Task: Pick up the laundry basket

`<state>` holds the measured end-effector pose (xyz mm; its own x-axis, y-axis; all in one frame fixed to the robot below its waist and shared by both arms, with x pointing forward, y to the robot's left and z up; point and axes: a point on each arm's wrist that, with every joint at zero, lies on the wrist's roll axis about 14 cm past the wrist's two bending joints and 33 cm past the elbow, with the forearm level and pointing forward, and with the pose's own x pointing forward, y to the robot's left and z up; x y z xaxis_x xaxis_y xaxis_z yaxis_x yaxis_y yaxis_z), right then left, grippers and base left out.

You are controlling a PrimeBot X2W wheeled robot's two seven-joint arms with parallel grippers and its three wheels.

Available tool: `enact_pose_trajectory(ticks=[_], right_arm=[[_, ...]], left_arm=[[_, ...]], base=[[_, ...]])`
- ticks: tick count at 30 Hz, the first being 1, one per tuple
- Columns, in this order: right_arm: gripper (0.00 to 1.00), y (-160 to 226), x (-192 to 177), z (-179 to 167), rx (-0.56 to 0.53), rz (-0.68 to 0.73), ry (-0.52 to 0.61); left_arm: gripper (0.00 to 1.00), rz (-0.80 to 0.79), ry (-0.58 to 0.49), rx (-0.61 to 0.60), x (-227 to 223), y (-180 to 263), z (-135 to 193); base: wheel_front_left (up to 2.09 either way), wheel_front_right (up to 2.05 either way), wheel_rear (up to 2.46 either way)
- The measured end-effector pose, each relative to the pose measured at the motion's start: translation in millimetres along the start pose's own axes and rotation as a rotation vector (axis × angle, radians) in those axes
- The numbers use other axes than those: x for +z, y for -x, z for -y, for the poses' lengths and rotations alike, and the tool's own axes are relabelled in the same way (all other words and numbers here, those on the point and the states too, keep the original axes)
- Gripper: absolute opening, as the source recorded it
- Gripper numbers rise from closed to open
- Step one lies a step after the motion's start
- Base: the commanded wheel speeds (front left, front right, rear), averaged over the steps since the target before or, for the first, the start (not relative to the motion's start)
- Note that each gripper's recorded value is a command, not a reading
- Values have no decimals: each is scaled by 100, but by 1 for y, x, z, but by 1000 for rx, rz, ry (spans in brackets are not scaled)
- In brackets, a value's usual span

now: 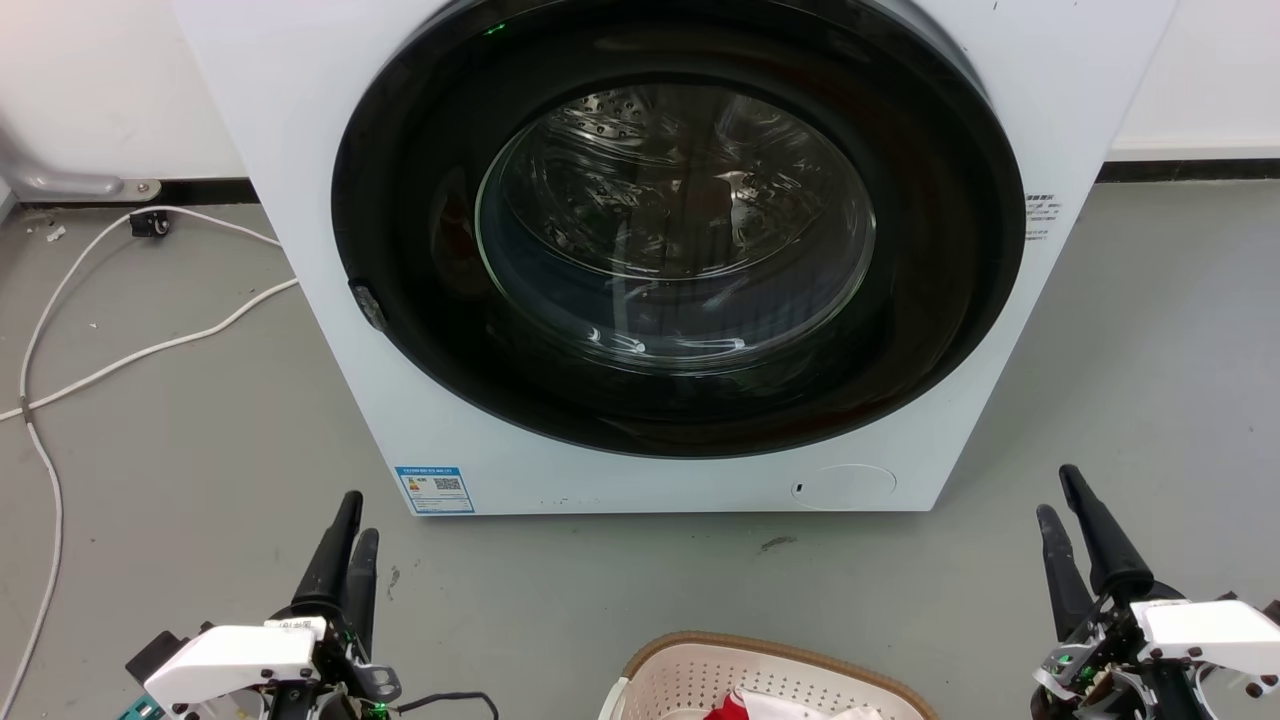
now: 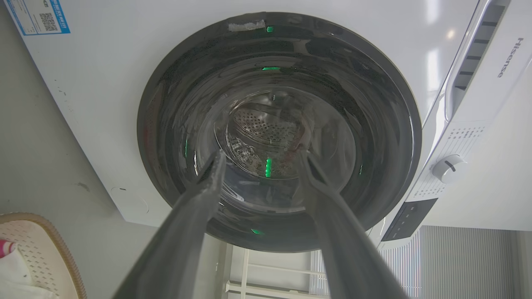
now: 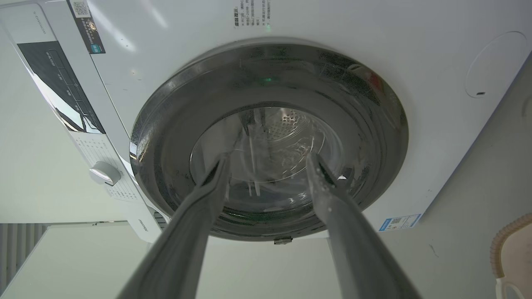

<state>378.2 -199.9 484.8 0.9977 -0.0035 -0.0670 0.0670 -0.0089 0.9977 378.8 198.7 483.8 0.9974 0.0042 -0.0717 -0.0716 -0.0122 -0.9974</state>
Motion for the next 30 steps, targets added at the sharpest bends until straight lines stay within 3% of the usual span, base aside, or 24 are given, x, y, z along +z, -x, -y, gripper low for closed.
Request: enact_pose_trajectory(ticks=[9, 15, 30], right_arm=[[100, -2, -6, -10, 32, 2, 16], [100, -2, -7, -16, 50, 13, 61], [100, -2, -4, -32, 93, 50, 468]], left_arm=[[100, 14, -8, -21, -4, -1, 7], [100, 30, -69, -51, -3, -3, 17], [100, 68, -402, -122, -1, -3, 42]], base=[[0, 0, 0], [0, 0, 0], [0, 0, 0]])
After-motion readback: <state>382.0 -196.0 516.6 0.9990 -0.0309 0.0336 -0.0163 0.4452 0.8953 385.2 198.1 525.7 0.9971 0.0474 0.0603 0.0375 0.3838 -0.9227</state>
